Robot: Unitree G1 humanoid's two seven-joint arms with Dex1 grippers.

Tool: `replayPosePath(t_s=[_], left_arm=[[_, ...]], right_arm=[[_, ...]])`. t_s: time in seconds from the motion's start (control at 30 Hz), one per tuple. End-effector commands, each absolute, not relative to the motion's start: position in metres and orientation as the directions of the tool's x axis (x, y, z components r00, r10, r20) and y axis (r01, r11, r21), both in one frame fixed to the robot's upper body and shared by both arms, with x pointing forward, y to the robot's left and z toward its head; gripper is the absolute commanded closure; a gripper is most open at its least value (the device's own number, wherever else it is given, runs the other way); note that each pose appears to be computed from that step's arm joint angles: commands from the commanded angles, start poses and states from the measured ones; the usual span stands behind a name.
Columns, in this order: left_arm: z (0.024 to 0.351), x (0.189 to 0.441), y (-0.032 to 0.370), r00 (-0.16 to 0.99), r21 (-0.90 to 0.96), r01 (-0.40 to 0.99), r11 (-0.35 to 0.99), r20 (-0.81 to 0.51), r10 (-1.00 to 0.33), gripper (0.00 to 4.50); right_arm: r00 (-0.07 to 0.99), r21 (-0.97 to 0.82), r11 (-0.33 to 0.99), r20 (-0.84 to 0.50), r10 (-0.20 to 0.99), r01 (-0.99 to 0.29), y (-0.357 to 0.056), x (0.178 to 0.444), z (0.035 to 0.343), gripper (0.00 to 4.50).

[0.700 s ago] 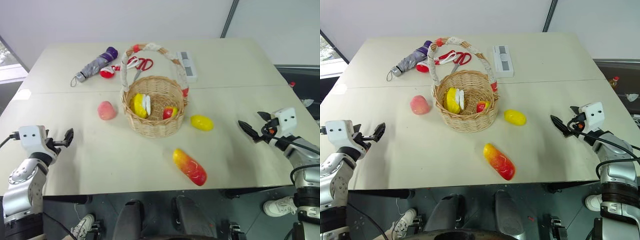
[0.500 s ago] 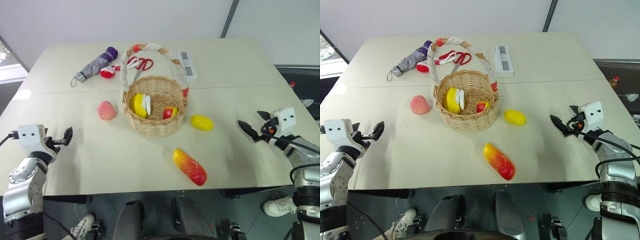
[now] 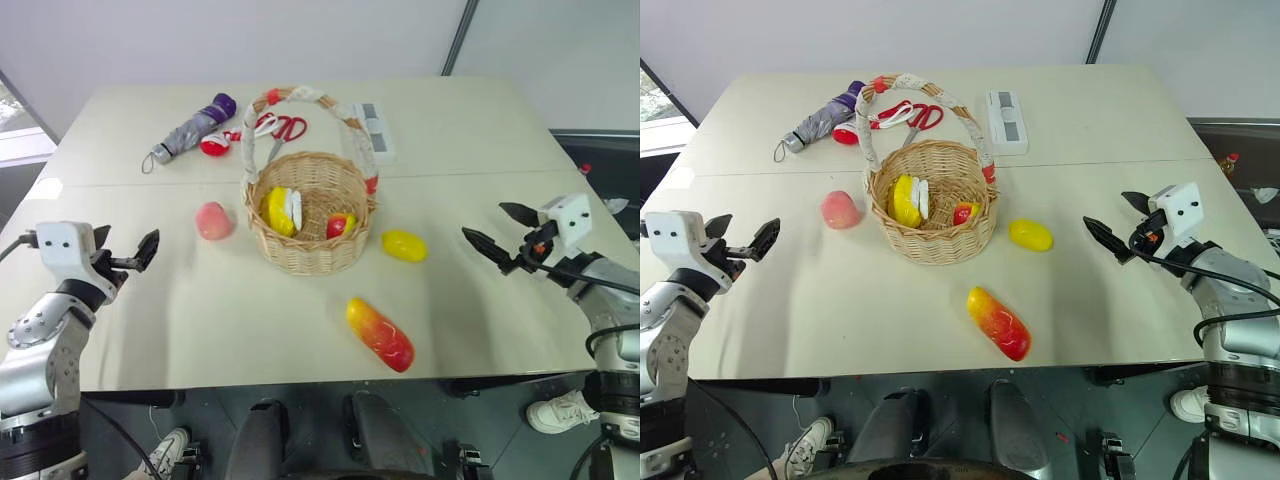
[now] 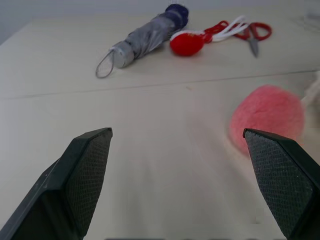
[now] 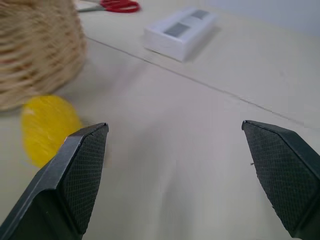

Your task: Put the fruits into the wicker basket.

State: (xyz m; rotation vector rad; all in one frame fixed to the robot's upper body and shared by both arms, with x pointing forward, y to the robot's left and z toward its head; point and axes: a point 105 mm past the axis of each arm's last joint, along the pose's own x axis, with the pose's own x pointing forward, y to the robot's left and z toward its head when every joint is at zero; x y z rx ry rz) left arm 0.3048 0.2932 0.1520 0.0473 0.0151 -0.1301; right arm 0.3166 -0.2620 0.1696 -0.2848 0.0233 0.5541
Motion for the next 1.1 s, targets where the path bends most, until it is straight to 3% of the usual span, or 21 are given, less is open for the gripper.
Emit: replayPosePath(t_s=[0.03,0.13,0.27,0.47,0.77,0.87,0.97,1.1], left_arm=[[0.169,0.311,0.269,0.971,0.076,0.239,0.968,-0.014,-0.239,0.00],[0.170,0.329,0.257,0.963,0.131,0.265,0.955,-0.083,-0.256,0.00],[0.163,0.349,0.252,0.956,0.161,0.261,0.952,-0.177,-0.232,0.00],[0.156,0.373,0.235,0.928,0.183,0.323,0.929,-0.256,-0.272,0.00],[0.145,0.391,0.228,0.914,0.181,0.331,0.926,-0.303,-0.268,0.00],[0.144,0.394,0.227,0.920,0.163,0.319,0.934,-0.290,-0.264,0.87],[0.148,0.395,0.227,0.927,0.173,0.313,0.934,-0.269,-0.261,2.17],[0.169,0.382,0.233,0.935,0.159,0.339,0.927,-0.167,-0.313,2.17]], right_arm=[[0.757,-0.270,0.713,-0.112,0.644,-0.647,-0.230,0.299,0.190,0.03],[0.580,-0.241,0.537,-0.175,0.795,-0.809,-0.181,0.270,0.195,0.03],[0.450,-0.252,0.399,-0.193,0.872,-0.881,-0.136,0.253,0.199,0.03],[0.421,-0.309,0.356,-0.175,0.890,-0.882,-0.095,0.262,0.196,0.03],[0.390,-0.353,0.332,-0.106,0.915,-0.875,-0.065,0.264,0.193,0.03],[0.395,-0.378,0.334,-0.093,0.914,-0.863,-0.057,0.267,0.193,0.00],[0.394,-0.393,0.335,-0.079,0.916,-0.856,-0.051,0.268,0.196,0.00],[0.405,-0.414,0.343,-0.070,0.912,-0.843,-0.050,0.269,0.202,0.00]])
